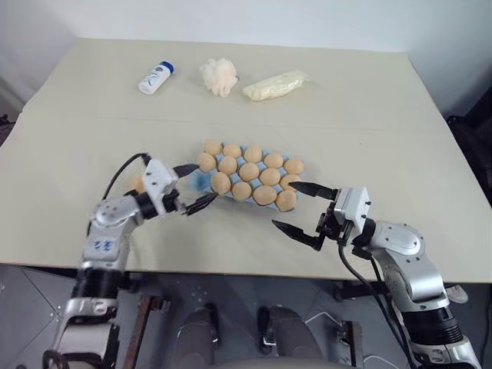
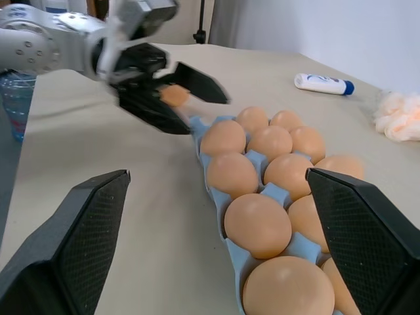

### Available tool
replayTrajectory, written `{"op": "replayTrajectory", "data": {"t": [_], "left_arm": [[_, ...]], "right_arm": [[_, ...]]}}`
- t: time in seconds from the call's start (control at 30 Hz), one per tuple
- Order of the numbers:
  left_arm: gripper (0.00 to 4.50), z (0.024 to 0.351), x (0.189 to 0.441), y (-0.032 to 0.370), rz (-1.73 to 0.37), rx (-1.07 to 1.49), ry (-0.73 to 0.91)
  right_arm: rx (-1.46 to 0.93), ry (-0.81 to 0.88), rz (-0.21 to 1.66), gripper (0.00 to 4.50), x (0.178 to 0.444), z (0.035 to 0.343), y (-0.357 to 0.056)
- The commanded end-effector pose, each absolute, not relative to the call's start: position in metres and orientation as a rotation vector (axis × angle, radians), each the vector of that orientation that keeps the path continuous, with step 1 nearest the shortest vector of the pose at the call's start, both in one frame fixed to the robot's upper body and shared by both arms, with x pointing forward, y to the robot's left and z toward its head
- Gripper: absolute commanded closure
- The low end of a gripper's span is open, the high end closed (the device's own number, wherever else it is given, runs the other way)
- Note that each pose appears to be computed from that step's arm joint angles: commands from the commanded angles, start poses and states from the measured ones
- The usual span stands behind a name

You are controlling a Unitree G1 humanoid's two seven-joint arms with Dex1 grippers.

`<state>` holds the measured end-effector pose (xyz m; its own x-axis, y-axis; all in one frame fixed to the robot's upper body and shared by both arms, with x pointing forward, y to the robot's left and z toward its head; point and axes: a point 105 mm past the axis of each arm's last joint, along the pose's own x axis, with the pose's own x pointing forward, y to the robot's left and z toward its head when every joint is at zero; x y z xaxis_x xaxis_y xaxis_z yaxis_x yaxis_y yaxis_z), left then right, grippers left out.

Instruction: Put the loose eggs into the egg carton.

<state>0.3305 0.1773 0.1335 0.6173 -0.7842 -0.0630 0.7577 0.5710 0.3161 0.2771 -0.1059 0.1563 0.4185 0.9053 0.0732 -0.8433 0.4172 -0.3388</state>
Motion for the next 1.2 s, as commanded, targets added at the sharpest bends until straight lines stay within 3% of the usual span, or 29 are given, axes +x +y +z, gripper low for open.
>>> {"op": "replayTrajectory", "data": {"t": [0.03, 0.17, 0.37, 0.57, 0.8, 1.2], "left_arm": [[0.06, 0.150, 0.311, 0.198, -0.877, 0.373, -0.143], [0.06, 0.142, 0.285, 0.216, -0.804, 0.358, -0.122], [0.06, 0.128, 0.255, 0.244, -0.534, 0.223, -0.109], [0.06, 0.096, 0.220, 0.304, -0.212, 0.130, 0.018], [0.06, 0.106, 0.243, 0.313, -0.171, 0.155, -0.033], [0.06, 0.128, 0.320, 0.297, -0.209, 0.136, -0.109]], "right_arm": [[-0.264, -0.281, 1.149, 0.00, 0.275, 0.162, -0.105], [-0.256, -0.282, 1.175, 0.00, 0.277, 0.161, -0.101], [-0.256, -0.313, 1.213, 0.00, 0.280, 0.162, -0.092], [-0.259, -0.316, 1.271, 0.00, 0.278, 0.160, -0.086], [-0.259, -0.313, 1.275, 0.00, 0.280, 0.160, -0.086], [-0.268, -0.303, 1.242, 0.00, 0.281, 0.160, -0.090]]}}
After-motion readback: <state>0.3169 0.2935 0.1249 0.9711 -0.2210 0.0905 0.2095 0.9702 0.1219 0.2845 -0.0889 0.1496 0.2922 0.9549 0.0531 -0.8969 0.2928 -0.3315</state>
